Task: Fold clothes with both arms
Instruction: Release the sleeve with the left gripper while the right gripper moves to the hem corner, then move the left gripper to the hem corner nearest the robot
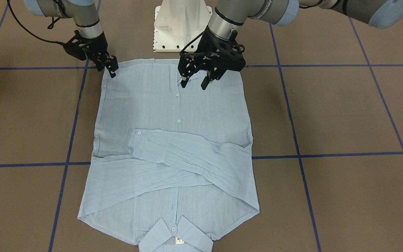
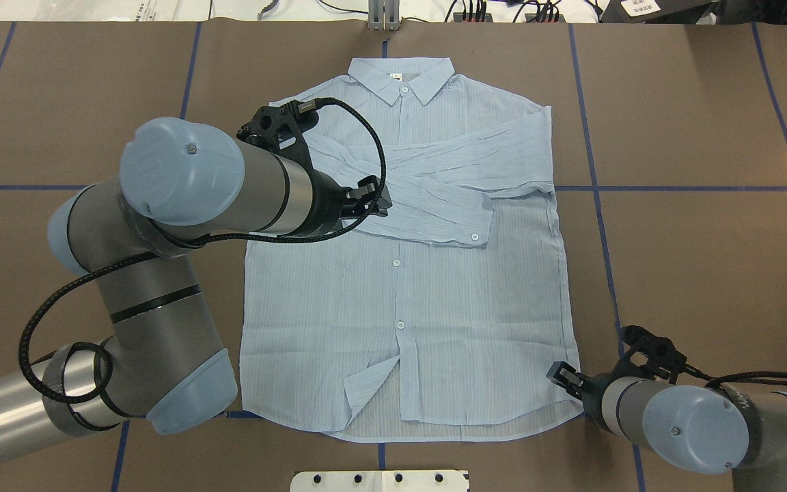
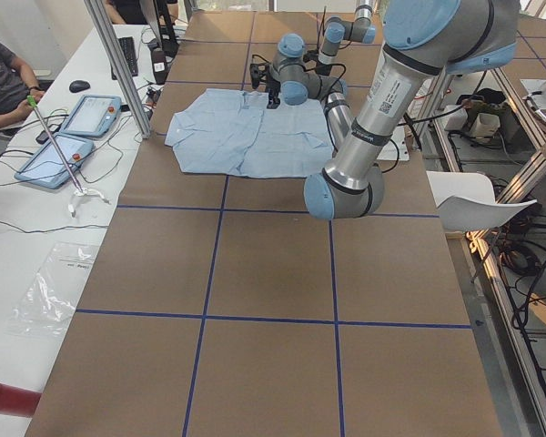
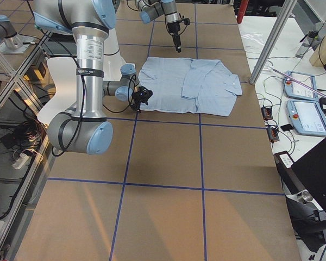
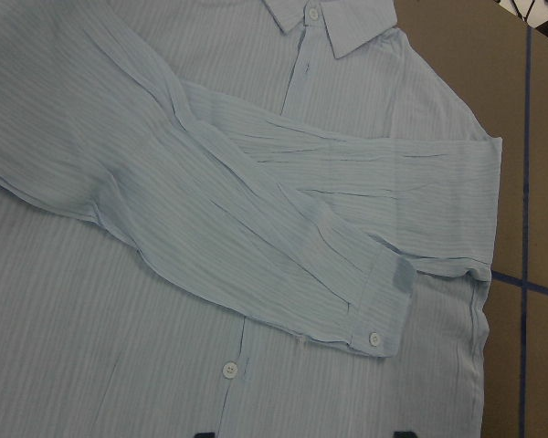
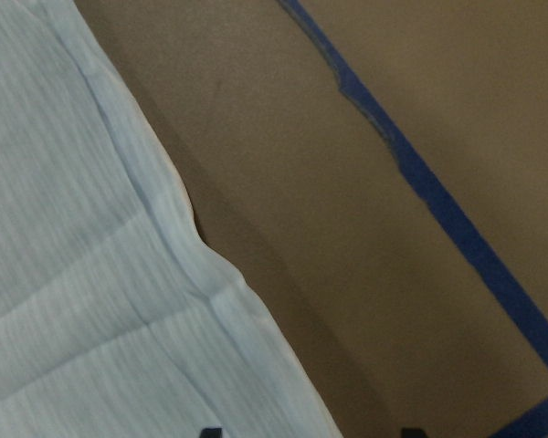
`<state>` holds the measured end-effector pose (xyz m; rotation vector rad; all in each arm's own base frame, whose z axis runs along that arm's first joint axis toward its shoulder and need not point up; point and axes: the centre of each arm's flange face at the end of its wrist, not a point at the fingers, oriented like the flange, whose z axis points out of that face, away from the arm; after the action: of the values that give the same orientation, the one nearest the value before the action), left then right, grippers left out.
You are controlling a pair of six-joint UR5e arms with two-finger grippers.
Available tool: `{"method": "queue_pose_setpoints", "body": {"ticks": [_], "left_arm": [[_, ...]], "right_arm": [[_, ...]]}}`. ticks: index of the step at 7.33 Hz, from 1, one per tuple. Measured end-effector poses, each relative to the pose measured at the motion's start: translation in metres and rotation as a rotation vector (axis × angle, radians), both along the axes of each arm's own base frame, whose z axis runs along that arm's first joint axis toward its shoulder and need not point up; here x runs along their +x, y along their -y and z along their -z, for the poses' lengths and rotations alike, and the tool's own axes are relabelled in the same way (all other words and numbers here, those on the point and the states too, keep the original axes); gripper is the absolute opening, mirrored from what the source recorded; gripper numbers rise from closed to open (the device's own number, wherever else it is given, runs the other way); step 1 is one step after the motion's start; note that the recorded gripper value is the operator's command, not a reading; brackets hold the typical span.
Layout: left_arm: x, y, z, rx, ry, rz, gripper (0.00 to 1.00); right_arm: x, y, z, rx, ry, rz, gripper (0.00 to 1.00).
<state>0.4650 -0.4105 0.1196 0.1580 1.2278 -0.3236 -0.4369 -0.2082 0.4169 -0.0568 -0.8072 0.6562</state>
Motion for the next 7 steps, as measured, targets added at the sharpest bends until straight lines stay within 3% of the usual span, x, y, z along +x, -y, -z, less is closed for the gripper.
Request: {"method": "queue_pose_setpoints", "body": {"ticks": [3,4,5,7], "left_arm": [[-0.012,-0.007,-0.009,0.0,-0.002,0.002,0.72],[-0.014,-0.008,-0.011,0.0,-0.001,0.002,0.72],[-0.014,-0.009,-0.012,-0.001,-0.001,0.002,0.72],[-0.016,-0.009,-0.012,-0.002,-0.003,0.004,0.72]], "right_arm": [[0.001,-0.012,0.0,-0.004,-0.008,0.023,0.46],[0.001,-0.016,-0.003,-0.007,-0.015,0.028,0.37],[0.0,-0.02,-0.004,-0.011,-0.017,0.03,0.37],[-0.001,-0.025,-0.004,-0.017,-0.017,0.035,0.0]]}}
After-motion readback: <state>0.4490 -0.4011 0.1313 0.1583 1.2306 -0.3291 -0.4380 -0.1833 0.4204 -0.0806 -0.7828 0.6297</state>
